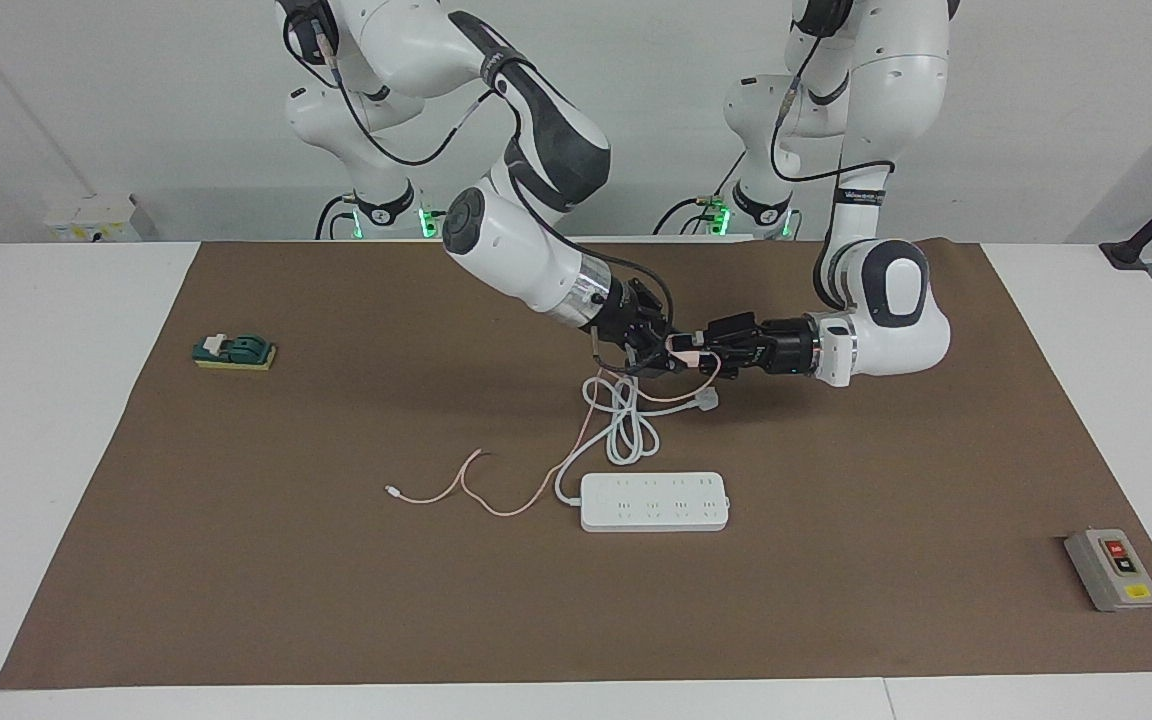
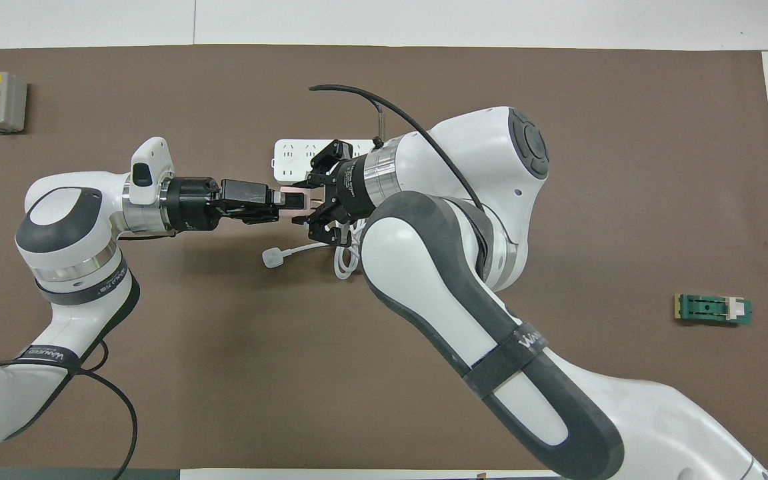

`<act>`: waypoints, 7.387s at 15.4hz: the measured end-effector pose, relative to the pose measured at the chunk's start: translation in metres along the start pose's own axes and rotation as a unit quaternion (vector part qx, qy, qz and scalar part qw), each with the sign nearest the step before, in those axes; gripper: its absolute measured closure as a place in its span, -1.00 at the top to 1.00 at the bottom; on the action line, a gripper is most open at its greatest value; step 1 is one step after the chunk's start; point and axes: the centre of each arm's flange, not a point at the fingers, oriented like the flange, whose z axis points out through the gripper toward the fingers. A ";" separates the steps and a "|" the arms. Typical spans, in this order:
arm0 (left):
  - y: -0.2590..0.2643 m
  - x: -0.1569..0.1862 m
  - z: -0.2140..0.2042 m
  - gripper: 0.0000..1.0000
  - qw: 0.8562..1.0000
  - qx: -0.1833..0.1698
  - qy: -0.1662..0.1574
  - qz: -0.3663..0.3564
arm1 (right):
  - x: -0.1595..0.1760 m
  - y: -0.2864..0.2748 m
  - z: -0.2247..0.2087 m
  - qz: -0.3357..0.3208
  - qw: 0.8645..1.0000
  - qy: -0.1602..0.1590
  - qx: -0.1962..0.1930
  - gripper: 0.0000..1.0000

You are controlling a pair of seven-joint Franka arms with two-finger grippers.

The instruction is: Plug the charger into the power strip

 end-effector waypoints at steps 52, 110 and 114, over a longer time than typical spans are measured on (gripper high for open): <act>0.015 0.067 0.086 -0.40 0.491 0.557 -0.365 0.562 | 0.143 0.063 -0.438 -0.670 0.615 0.260 -0.325 1.00; -0.007 0.066 0.101 -0.40 0.469 0.544 -0.402 0.568 | 0.157 0.050 -0.419 -0.658 0.635 0.273 -0.300 1.00; -0.008 0.065 0.103 -0.40 0.473 0.546 -0.398 0.565 | 0.156 0.050 -0.419 -0.658 0.634 0.273 -0.300 1.00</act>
